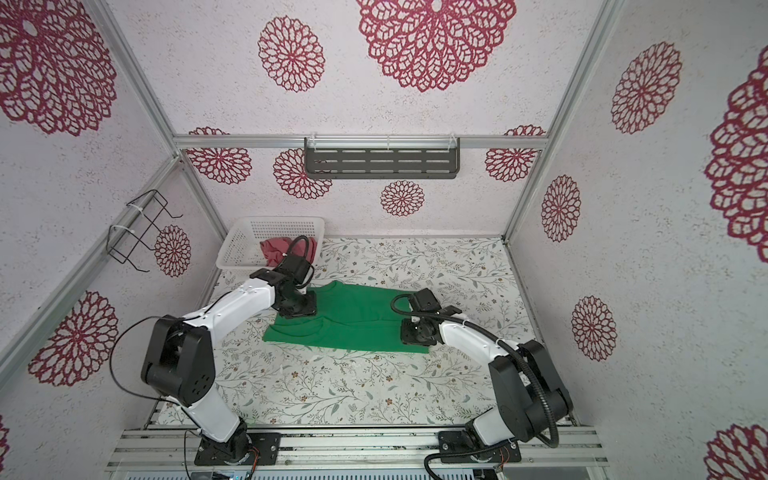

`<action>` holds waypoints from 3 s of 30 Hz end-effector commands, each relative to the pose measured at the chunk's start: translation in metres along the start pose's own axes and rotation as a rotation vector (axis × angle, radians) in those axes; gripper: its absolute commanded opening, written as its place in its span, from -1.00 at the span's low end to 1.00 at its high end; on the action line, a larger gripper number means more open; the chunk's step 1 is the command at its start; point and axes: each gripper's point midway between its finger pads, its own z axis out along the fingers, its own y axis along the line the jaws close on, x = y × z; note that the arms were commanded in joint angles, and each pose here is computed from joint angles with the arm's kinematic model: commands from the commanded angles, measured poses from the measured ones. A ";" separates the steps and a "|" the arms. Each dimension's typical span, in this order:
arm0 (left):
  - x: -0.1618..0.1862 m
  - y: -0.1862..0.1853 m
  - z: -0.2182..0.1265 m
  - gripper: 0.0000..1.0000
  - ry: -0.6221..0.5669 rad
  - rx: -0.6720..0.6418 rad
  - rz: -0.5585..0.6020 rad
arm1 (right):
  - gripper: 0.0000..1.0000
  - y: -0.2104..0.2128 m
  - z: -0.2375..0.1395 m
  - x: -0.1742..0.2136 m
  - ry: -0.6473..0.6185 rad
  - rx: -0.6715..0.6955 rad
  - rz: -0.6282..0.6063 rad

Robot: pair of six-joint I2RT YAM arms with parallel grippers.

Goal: Fold and stack the tank tops

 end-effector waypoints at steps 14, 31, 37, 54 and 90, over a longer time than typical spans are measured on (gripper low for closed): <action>0.110 -0.008 0.062 -0.03 0.272 0.068 -0.085 | -0.25 -0.081 0.003 0.080 0.133 0.276 0.169; -0.069 -0.068 -0.023 0.06 -0.081 0.137 0.210 | 0.07 -0.089 -0.058 -0.074 -0.168 0.082 0.077; -0.112 -0.073 0.019 0.13 -0.104 0.159 0.253 | 0.04 -0.100 -0.043 -0.112 -0.203 0.074 0.019; -0.084 -0.084 0.077 -0.27 0.059 0.180 0.235 | 0.03 -0.114 0.005 -0.145 -0.132 0.054 0.019; -0.077 -0.065 0.021 -1.00 -0.087 0.090 0.223 | -1.00 -0.093 -0.034 -0.148 -0.213 0.079 -0.123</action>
